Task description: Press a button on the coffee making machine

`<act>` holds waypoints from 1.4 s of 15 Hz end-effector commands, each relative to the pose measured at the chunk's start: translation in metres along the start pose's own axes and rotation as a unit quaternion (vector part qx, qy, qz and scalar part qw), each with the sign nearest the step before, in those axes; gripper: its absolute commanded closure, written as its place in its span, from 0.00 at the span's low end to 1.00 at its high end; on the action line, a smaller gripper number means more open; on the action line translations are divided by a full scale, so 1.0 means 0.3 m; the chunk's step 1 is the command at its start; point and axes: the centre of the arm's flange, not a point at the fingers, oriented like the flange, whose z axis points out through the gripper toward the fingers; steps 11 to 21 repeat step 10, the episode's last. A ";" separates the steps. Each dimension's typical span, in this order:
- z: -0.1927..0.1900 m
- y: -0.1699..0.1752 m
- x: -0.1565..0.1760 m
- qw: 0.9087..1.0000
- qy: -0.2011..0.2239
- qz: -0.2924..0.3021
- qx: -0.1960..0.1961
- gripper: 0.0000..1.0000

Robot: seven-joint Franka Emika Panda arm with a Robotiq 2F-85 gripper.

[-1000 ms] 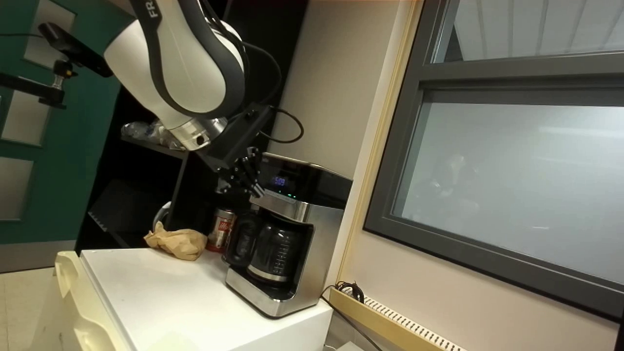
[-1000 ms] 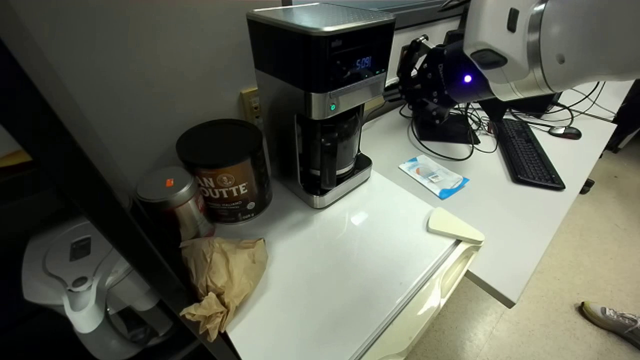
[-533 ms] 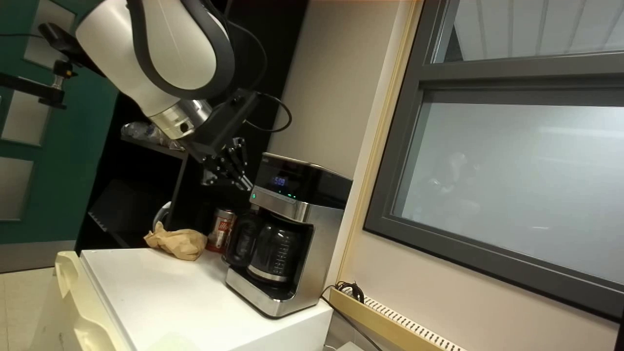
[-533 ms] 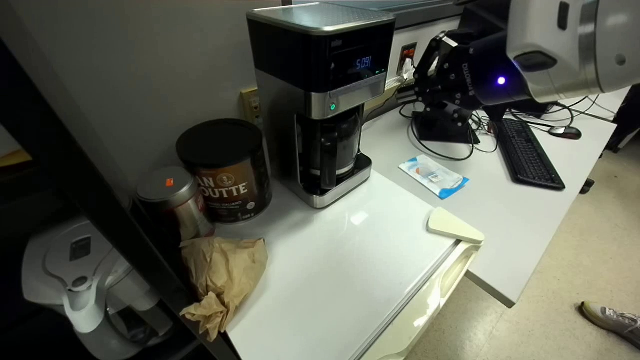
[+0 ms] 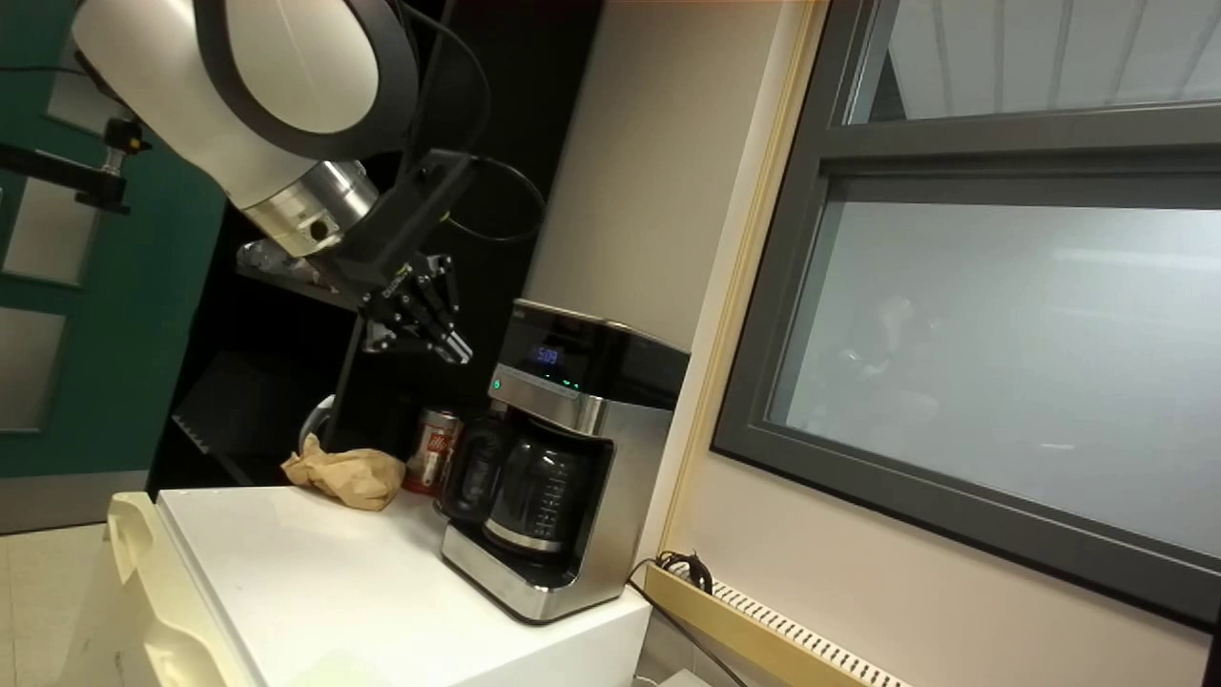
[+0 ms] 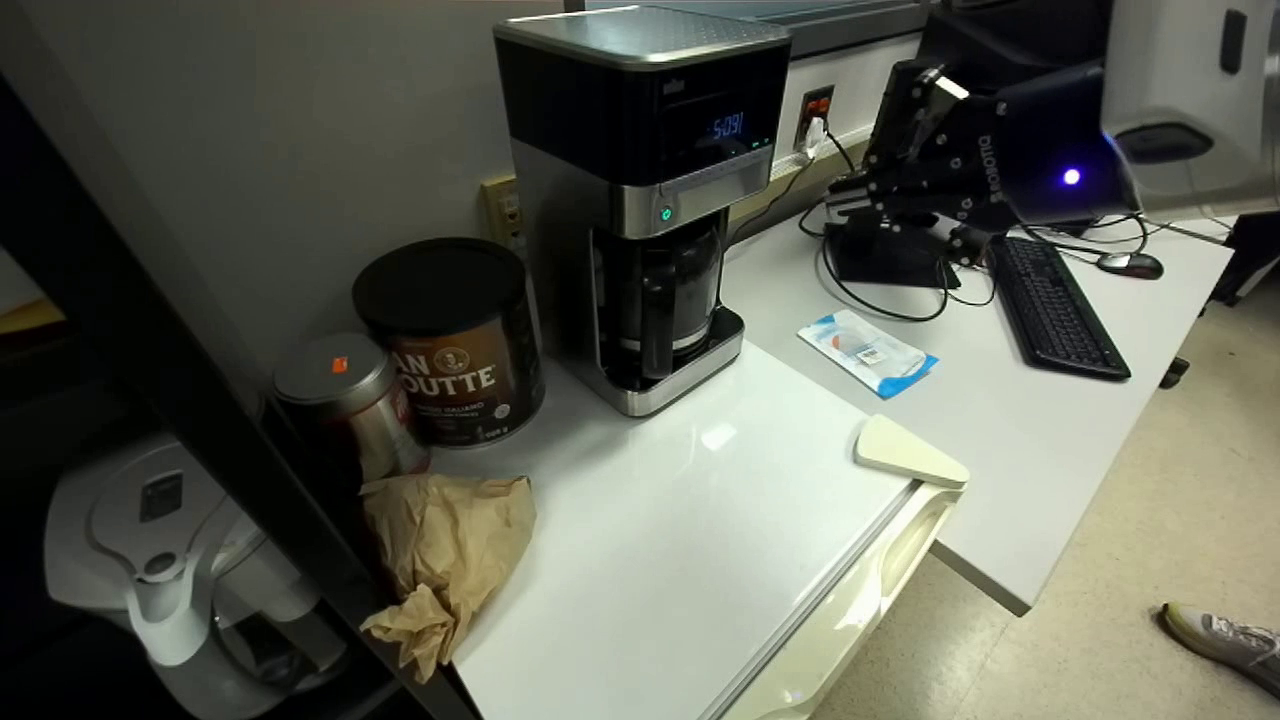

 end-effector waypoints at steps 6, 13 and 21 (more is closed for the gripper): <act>-0.109 -0.049 -0.013 1.000 -0.016 -0.008 -0.019 1.00; -0.123 -0.056 -0.019 1.000 -0.019 -0.010 -0.019 1.00; -0.123 -0.056 -0.019 1.000 -0.019 -0.010 -0.019 1.00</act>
